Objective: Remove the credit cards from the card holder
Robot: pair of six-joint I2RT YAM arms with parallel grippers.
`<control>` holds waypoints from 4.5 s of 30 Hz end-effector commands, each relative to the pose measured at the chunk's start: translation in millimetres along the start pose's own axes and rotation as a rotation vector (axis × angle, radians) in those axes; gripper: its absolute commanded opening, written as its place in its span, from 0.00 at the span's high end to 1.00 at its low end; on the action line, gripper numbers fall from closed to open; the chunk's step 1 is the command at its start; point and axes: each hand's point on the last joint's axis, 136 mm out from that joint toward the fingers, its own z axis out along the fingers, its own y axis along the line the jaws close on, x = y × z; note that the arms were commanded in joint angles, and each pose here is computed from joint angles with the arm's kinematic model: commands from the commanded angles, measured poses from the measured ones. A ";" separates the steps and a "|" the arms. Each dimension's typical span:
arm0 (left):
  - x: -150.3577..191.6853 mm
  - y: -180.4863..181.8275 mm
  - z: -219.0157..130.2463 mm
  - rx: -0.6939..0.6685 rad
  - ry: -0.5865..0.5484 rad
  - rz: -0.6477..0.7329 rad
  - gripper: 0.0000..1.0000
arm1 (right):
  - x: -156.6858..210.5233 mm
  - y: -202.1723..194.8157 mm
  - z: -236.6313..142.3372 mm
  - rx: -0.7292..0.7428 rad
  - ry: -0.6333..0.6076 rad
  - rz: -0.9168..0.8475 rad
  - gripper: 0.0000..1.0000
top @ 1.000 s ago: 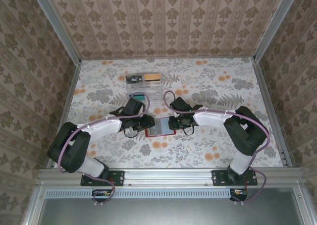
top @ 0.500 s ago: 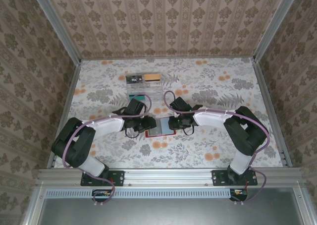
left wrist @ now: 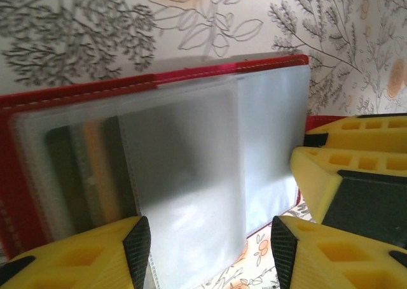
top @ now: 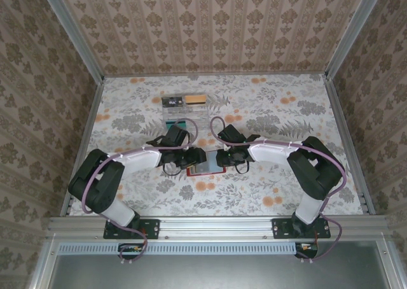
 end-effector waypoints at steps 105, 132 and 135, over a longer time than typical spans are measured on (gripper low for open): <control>9.5 10.0 11.5 -0.103 0.082 0.018 0.46 | 20.2 -5.7 16.1 0.031 0.064 0.011 0.74; -7.7 -48.1 11.5 0.048 0.074 0.120 0.37 | 6.3 -21.0 -5.0 0.097 -0.041 0.060 0.71; -9.6 -51.3 15.3 0.054 0.082 0.121 0.38 | 2.6 -30.2 -15.9 0.119 -0.081 0.087 0.70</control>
